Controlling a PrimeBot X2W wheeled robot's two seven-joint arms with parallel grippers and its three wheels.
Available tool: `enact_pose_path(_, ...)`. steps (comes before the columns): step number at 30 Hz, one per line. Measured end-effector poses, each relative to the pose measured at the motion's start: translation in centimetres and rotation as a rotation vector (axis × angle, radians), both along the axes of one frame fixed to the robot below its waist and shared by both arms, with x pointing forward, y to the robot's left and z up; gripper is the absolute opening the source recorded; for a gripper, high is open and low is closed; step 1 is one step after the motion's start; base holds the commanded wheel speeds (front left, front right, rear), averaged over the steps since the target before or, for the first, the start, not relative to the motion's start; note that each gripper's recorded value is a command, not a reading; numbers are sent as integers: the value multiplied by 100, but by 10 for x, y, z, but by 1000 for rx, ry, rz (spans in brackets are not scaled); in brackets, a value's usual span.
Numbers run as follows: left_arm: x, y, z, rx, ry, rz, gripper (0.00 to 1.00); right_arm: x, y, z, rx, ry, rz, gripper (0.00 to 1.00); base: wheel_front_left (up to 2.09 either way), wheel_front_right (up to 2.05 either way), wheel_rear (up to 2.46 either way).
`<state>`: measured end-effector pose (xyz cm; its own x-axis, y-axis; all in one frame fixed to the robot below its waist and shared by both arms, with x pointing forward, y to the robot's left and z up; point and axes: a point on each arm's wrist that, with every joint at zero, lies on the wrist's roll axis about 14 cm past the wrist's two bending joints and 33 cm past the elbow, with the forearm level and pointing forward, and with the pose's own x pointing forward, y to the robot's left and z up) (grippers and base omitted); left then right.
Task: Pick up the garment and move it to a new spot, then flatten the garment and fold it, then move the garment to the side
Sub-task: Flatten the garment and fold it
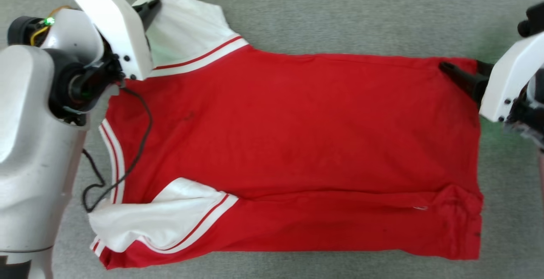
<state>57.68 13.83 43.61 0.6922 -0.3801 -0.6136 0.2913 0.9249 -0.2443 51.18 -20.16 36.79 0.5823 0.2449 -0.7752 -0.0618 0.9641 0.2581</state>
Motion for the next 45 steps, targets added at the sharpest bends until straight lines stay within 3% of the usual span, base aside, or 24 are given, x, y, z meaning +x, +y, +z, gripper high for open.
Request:
enact_pose_path(2,-2,2,0,0,-5,1,0,1,5,-7,0,59,21,100,0,0,0)
enact_pose_path(3,-3,4,-1,2,-6,4,0,1,6,-9,-3,85,30,80,0,0,0)
enact_pose_path(4,-4,6,0,3,-8,8,0,1,7,-10,-7,102,36,18,0,0,0)
enact_pose_path(5,-4,8,1,5,-12,12,0,2,9,-10,-3,109,38,0,0,0,0)
enact_pose_path(10,-5,16,12,-7,-48,43,0,2,18,-2,-6,102,52,0,0,0,0)
enact_pose_path(18,-32,35,34,-108,-125,152,0,2,20,49,17,-108,19,0,0,0,0)
enact_pose_path(24,-83,53,30,-144,-126,243,0,-35,13,68,52,-182,-32,0,0,0,0)
enact_pose_path(36,-200,53,-34,-230,90,398,0,-120,16,39,134,-125,-123,0,0,0,0)
enact_pose_path(37,-207,49,-40,-248,111,413,0,-127,17,34,143,-110,-131,32,0,0,0)
enact_pose_path(38,-214,46,-47,-252,134,420,43,-134,18,28,146,-93,-136,100,0,0,0)
enact_pose_path(39,-220,45,-53,-239,151,418,98,-141,20,21,150,-71,-140,100,0,0,0)
enact_pose_path(42,-223,42,-56,-230,131,429,100,-154,23,10,166,-56,-156,100,0,0,0)
enact_pose_path(45,-217,42,-51,-208,58,431,100,-151,18,14,156,-124,-181,100,0,0,0)
